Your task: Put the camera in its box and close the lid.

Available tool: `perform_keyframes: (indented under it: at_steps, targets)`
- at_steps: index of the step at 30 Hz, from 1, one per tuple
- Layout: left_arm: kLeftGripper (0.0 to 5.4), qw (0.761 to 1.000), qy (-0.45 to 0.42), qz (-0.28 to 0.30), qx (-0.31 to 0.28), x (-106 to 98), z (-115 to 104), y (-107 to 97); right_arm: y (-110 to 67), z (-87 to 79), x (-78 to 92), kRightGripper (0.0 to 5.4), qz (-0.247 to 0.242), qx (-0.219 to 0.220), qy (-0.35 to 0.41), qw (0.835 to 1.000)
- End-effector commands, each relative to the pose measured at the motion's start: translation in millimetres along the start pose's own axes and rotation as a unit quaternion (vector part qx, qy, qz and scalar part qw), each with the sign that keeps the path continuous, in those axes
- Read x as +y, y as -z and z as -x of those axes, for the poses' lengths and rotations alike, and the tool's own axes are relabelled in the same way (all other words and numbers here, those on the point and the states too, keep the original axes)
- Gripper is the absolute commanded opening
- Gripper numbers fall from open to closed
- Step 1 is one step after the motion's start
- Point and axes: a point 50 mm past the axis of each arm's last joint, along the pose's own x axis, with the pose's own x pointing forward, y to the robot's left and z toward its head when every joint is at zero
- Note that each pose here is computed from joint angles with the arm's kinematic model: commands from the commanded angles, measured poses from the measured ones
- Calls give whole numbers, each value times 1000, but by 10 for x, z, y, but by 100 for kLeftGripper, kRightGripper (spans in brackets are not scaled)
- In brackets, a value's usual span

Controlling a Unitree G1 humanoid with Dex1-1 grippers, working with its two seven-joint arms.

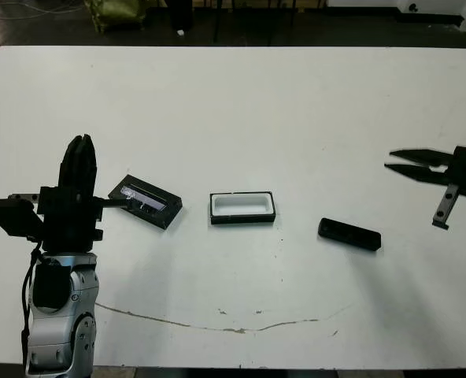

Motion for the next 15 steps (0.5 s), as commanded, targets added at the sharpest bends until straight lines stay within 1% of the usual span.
perform_keyframes:
  at_steps: [1,3,6,9,11,15]
  targets:
    - [0,1000,-9,7,21,11,40,43,196,-89,94,123,-47,-2,-30,998]
    - [0,1000,-10,8,22,10,39,37,268,-115,121,168,-74,9,-36,997]
    - [0,1000,-7,9,19,24,36,36,322,-150,159,235,-102,5,-58,993]
    - [0,1000,-5,4,16,35,35,40,354,-174,201,301,-129,8,-82,988]
    - [0,1000,-5,2,15,39,33,46,363,-186,217,346,-139,9,-92,986]
    - [0,1000,-5,4,18,40,38,60,380,-207,252,434,-170,-4,-105,980]
